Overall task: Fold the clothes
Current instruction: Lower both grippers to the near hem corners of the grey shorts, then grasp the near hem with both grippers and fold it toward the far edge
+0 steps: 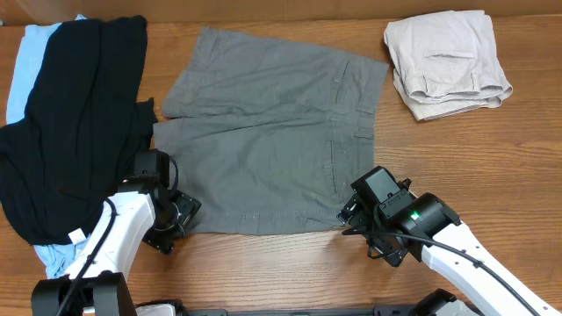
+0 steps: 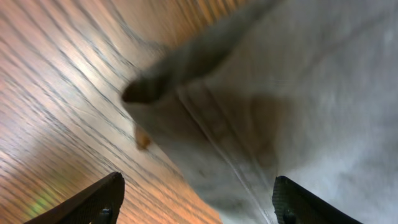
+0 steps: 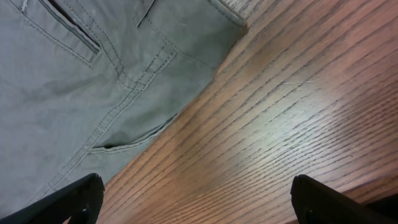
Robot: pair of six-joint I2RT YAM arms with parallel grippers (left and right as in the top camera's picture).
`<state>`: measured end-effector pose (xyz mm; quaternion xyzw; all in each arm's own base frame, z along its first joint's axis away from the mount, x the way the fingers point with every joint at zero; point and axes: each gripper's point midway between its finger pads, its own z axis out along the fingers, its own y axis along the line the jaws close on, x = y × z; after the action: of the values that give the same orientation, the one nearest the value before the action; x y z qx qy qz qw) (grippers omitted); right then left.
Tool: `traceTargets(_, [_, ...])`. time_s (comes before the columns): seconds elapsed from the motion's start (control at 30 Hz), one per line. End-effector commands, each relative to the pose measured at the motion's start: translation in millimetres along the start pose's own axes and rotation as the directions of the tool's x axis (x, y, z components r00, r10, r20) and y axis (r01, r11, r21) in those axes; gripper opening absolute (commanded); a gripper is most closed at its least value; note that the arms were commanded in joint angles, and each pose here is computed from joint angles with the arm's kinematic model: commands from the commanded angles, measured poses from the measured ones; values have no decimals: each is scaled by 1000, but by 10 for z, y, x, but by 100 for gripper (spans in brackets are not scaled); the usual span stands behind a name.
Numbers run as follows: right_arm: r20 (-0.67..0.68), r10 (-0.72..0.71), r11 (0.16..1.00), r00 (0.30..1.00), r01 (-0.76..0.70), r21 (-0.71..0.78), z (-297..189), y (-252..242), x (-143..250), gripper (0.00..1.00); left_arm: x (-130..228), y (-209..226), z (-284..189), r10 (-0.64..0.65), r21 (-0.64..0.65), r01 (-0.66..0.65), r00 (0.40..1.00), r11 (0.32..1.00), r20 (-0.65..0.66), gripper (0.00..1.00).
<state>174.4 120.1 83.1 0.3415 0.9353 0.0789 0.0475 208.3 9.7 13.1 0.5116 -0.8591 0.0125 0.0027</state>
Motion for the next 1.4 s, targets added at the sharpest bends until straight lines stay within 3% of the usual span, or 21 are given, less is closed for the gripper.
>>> traceTargets(0.0, [-5,-26,1000,1000,26,-2,15,7,17,99,-149,114,-2,-80,-46,85,992,995,99,76])
traceTargets(0.17, [-5,-26,1000,1000,26,-1,22,12,15,99,-239,109,54,-103,-29,109,983,994,153,76])
traceTargets(0.4, [-4,-27,1000,1000,27,-3,33,27,10,99,-370,5,155,-116,45,108,968,993,223,65])
traceTargets(0.5, [-4,-26,1000,1000,26,-3,33,27,10,97,-367,6,158,-115,45,107,968,993,221,45])
traceTargets(0.6, [5,-26,1000,1000,26,-13,35,54,-9,95,-347,38,163,-100,28,96,971,995,215,9])
traceTargets(0.63, [19,-25,1000,999,26,-16,38,67,-34,93,-339,37,165,-88,26,84,974,996,211,4])
traceTargets(1.0, [154,29,992,988,-47,117,501,88,-343,86,-318,-2,169,-35,34,29,980,999,198,4])
traceTargets(1.03, [151,26,990,988,-47,132,576,94,-348,83,-318,-2,169,-35,34,29,980,999,198,4])
traceTargets(1.1, [144,27,985,989,-51,162,657,61,-350,66,-318,-2,169,-35,34,29,980,999,198,4])
traceTargets(1.17, [138,34,979,990,-61,192,708,7,-363,58,-309,-1,171,-35,34,29,981,999,193,4])
traceTargets(1.37, [165,60,978,984,-91,185,809,-20,-468,58,-249,-37,180,-33,54,25,987,998,158,4])
